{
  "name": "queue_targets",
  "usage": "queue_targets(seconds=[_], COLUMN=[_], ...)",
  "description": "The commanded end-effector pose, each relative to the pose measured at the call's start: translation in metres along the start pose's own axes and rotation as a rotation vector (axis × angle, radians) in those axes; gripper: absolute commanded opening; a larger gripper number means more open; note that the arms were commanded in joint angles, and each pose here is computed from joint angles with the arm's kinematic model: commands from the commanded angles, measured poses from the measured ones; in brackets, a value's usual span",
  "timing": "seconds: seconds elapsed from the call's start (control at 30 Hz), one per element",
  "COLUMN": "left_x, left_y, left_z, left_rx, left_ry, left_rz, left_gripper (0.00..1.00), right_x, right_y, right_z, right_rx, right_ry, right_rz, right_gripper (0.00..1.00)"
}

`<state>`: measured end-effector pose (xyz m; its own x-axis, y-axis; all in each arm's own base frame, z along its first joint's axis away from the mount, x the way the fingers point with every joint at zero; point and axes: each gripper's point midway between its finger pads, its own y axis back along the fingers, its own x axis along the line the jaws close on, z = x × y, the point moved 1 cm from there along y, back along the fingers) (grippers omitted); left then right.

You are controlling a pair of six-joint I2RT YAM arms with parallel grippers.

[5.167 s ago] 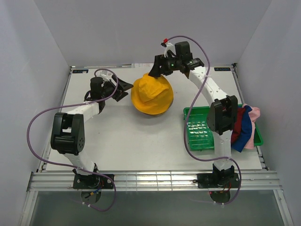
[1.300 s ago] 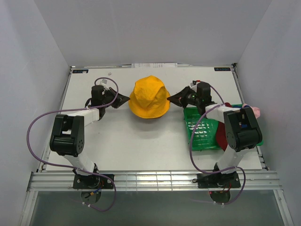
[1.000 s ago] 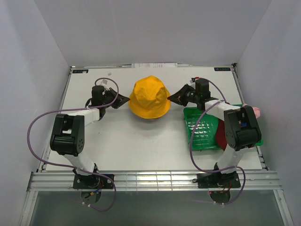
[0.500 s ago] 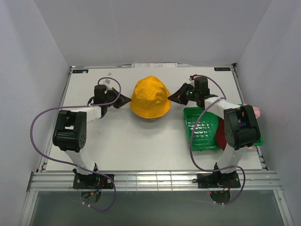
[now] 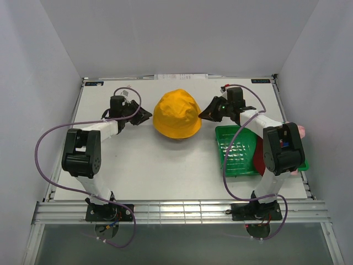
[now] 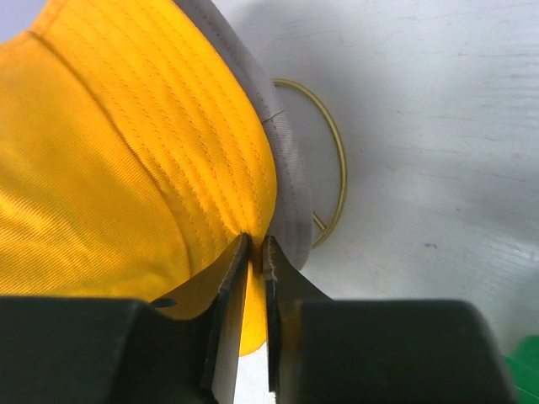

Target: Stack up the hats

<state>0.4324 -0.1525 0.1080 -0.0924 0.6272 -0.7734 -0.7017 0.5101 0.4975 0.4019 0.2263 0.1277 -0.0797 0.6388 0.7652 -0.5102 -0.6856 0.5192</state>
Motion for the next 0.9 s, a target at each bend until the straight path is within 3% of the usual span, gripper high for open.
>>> queue_targets(seconds=[0.0, 0.03, 0.13, 0.23, 0.57, 0.73, 0.87], left_x=[-0.012, -0.018, -0.029, -0.04, -0.09, -0.121, -0.14], left_y=[0.017, 0.021, 0.028, 0.037, 0.076, 0.104, 0.12], left_z=[0.021, 0.024, 0.032, 0.04, 0.063, 0.063, 0.05], left_rx=[-0.065, -0.077, -0.097, -0.118, -0.169, -0.187, -0.153], left_ry=[-0.041, -0.049, -0.071, -0.1, -0.193, -0.231, -0.219], left_rz=[0.023, 0.012, 0.005, -0.005, -0.061, -0.146, -0.238], left_gripper=[0.42, 0.52, 0.65, 0.71, 0.75, 0.75, 0.75], right_x=[-0.018, -0.013, -0.005, 0.001, 0.036, 0.028, -0.01], right_y=[0.01, 0.011, 0.015, 0.021, 0.084, 0.151, 0.2], right_z=[0.002, 0.007, 0.013, 0.016, 0.049, 0.06, 0.039], right_rx=[0.004, -0.002, -0.004, -0.005, -0.111, -0.234, -0.285], right_ry=[0.061, 0.071, 0.093, 0.114, 0.231, 0.265, 0.229], right_rz=[-0.114, -0.108, -0.105, -0.109, -0.226, -0.435, -0.658], right_gripper=[0.2, 0.24, 0.3, 0.38, 0.5, 0.56, 0.63])
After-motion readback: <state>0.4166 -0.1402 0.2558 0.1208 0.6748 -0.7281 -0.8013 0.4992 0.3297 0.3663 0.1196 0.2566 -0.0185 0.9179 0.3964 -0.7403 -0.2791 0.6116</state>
